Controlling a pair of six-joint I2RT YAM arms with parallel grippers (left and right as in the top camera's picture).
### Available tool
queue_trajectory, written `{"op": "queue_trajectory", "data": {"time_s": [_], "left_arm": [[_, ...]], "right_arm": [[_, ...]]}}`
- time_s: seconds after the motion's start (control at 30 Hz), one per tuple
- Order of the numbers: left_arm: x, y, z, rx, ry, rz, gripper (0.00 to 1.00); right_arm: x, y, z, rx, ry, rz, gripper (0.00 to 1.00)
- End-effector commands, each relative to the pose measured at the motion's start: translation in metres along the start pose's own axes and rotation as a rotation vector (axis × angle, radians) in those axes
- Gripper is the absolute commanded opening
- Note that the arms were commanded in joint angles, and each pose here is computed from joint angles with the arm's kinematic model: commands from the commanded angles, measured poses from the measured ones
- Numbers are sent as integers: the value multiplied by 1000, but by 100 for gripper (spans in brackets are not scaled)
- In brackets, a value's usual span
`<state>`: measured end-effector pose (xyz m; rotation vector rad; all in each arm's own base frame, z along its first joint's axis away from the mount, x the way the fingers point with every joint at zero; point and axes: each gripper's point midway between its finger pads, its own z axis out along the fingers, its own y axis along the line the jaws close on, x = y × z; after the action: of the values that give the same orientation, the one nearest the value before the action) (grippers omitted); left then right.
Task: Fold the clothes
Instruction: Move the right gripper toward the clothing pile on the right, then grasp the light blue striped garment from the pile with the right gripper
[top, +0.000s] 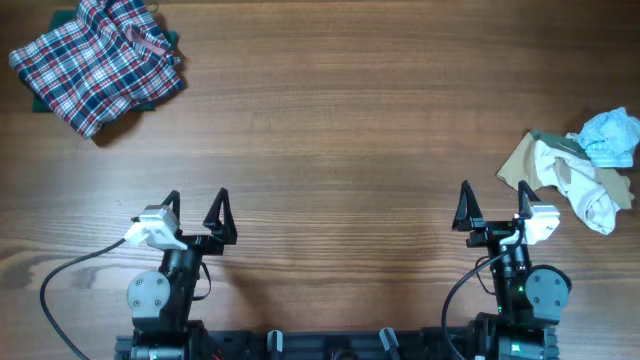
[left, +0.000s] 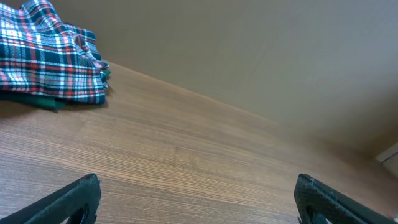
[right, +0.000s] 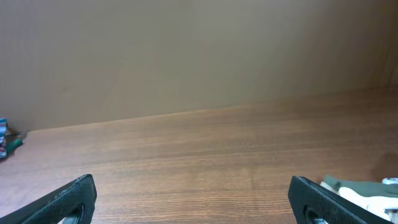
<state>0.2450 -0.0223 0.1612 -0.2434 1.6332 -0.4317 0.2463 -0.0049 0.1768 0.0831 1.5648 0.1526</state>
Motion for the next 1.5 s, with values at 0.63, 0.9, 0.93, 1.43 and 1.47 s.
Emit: {"op": "queue_trajectory", "data": {"time_s": [0.63, 0.9, 0.93, 1.43, 1.47], "left_arm": [[2, 2, 0, -10, 1, 16, 100], [2, 2, 0, -10, 1, 16, 100], [2, 2, 0, -10, 1, 16, 100], [2, 2, 0, -10, 1, 16, 100], [2, 2, 0, -10, 1, 16, 100]], "right_arm": [[-138, 64, -35, -310, -341, 108, 99], [-145, 11, 31, 15, -53, 89, 100], [-147, 7, 41, 33, -26, 87, 100], [-115, -148, 164, 415, 415, 167, 100], [-120, -159, 161, 446, 396, 166, 100]]}}
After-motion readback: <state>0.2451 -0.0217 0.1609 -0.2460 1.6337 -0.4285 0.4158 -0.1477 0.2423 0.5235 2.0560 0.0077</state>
